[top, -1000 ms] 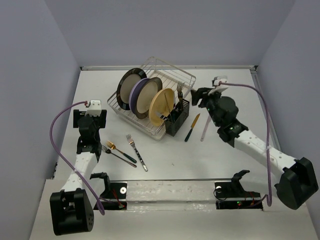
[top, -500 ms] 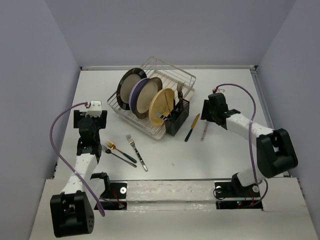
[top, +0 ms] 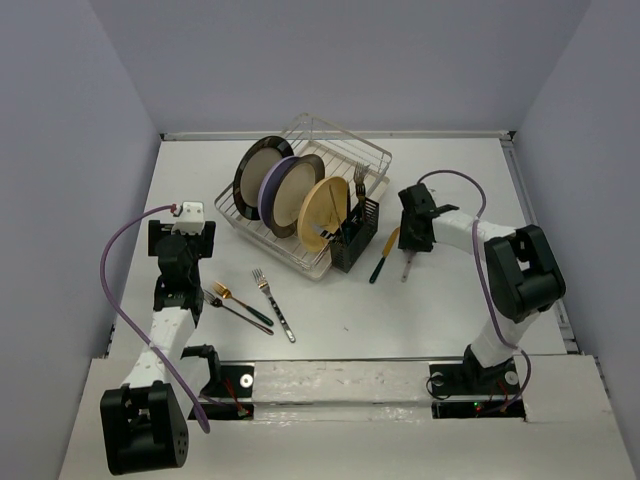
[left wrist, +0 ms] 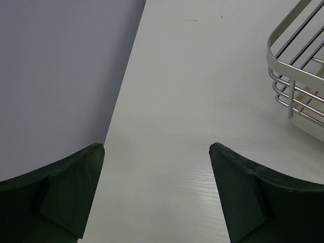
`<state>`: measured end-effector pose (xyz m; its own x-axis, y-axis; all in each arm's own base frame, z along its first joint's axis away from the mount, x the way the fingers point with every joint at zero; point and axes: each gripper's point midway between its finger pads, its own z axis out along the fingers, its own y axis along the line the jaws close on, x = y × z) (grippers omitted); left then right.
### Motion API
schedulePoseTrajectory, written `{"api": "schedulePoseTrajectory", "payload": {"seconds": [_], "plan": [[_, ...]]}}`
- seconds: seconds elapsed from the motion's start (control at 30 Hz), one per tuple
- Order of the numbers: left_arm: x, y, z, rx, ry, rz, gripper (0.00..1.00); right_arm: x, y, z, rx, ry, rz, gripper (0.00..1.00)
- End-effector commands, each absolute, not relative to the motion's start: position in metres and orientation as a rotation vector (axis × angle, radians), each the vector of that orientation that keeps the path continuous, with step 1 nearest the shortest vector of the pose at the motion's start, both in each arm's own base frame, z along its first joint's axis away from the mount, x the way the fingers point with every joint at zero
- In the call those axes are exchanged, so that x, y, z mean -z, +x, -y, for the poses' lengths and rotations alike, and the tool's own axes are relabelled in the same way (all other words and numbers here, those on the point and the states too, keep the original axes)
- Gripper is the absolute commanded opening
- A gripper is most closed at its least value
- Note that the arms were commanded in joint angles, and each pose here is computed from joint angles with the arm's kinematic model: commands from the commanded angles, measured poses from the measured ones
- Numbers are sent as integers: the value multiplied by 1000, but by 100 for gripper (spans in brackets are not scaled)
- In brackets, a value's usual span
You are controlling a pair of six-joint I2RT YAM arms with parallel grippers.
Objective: Sort the eating utensils into containers
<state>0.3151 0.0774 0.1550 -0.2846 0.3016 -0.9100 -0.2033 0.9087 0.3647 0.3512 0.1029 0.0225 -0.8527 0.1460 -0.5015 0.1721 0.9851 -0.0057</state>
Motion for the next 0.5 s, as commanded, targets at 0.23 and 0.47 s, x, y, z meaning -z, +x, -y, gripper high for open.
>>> {"api": "schedulePoseTrajectory", "payload": {"seconds": [0.23,0.47], "plan": [[-170,318,-80,-503,61,-1734,99,-50,362,-84,235,233,-2519,0],[-170,318,-81,-506,60,-1737,99,-219,389,-116,-105,62,-1979,0]]}}
